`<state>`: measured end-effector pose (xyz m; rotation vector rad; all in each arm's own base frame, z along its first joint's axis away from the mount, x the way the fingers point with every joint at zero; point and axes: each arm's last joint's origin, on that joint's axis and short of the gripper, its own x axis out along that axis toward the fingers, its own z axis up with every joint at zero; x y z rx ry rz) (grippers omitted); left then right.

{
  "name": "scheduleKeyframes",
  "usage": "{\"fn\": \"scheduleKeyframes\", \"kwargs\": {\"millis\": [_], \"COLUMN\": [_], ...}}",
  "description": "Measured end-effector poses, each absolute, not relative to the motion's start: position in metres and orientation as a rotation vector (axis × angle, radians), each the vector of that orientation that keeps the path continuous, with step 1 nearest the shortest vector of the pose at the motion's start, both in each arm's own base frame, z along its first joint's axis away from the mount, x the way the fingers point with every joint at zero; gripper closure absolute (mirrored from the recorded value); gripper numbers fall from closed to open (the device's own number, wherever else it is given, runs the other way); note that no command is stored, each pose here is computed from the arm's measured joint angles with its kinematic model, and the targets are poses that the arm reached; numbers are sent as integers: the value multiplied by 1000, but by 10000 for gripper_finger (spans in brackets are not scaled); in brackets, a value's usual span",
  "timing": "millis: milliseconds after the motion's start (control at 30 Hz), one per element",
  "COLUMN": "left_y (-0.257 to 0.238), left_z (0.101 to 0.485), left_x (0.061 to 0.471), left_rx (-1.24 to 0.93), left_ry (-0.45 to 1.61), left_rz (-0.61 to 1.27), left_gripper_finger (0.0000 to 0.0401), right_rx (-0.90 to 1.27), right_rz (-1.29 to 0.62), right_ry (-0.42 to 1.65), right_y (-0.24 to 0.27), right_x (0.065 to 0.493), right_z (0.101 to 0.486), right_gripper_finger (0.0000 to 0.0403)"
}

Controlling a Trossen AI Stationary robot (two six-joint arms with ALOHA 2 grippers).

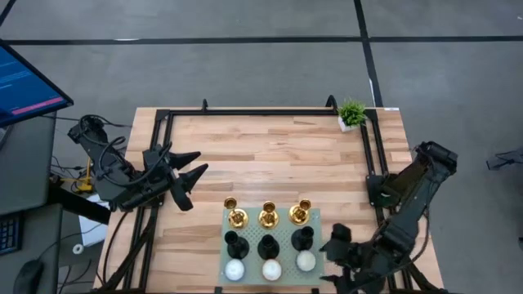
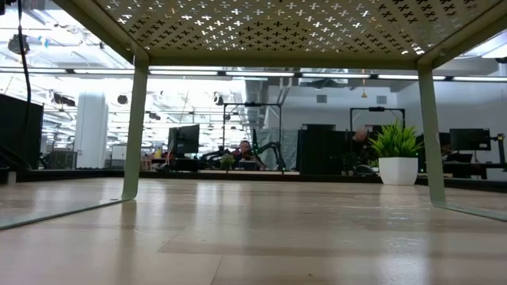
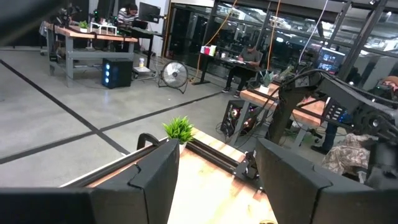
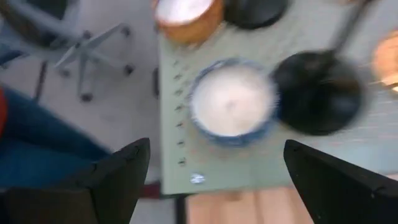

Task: Pick & Place candle stick holders
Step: Put the blue scented candle on the shelf aligned with the other orange scented candle

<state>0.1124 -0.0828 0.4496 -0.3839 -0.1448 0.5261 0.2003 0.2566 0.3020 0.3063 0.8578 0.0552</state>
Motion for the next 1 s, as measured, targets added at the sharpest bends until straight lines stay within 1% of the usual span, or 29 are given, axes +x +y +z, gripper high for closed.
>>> {"fn": "scheduleKeyframes", "kwargs": {"millis": [133, 233, 300, 367, 500, 567, 600, 633, 667, 767, 867, 1000], "left_y": [-83, -83, -83, -83, -83, -83, -83, -83, -83, -83, -83, -83], "left_z": [450, 450, 450, 450, 450, 450, 450, 450, 450, 450, 450, 450], "left_x": [112, 112, 112, 112, 112, 112, 112, 112, 112, 112, 112, 112], "left_rx": [-384, -384, -384, -384, -384, -384, -384, -384, -385, -385, -385, -389], "left_ry": [-145, -145, -145, -145, -145, -145, -145, -145, -145, -145, -145, -147], "left_rz": [526, 526, 526, 526, 527, 526, 527, 527, 527, 527, 527, 527], "left_gripper_finger": [189, 189, 189, 189, 189, 189, 189, 189, 189, 189, 189, 189], "right_rx": [235, 185, 159, 135, 69, 45, 37, 31, 29, 29, 12, 23], "right_rz": [-106, -199, -248, -269, -246, -229, -221, -215, -212, -229, -230, -226], "right_ry": [734, 722, 739, 753, 757, 752, 748, 744, 739, 726, 721, 715], "right_y": [246, 238, 235, 237, 245, 248, 249, 249, 250, 247, 246, 247], "right_x": [182, 174, 173, 177, 189, 195, 198, 199, 200, 203, 204, 206], "right_z": [310, 308, 303, 297, 285, 281, 280, 280, 281, 281, 282, 275], "right_gripper_finger": [63, 105, 148, 201, 317, 366, 384, 393, 393, 378, 374, 389]}}
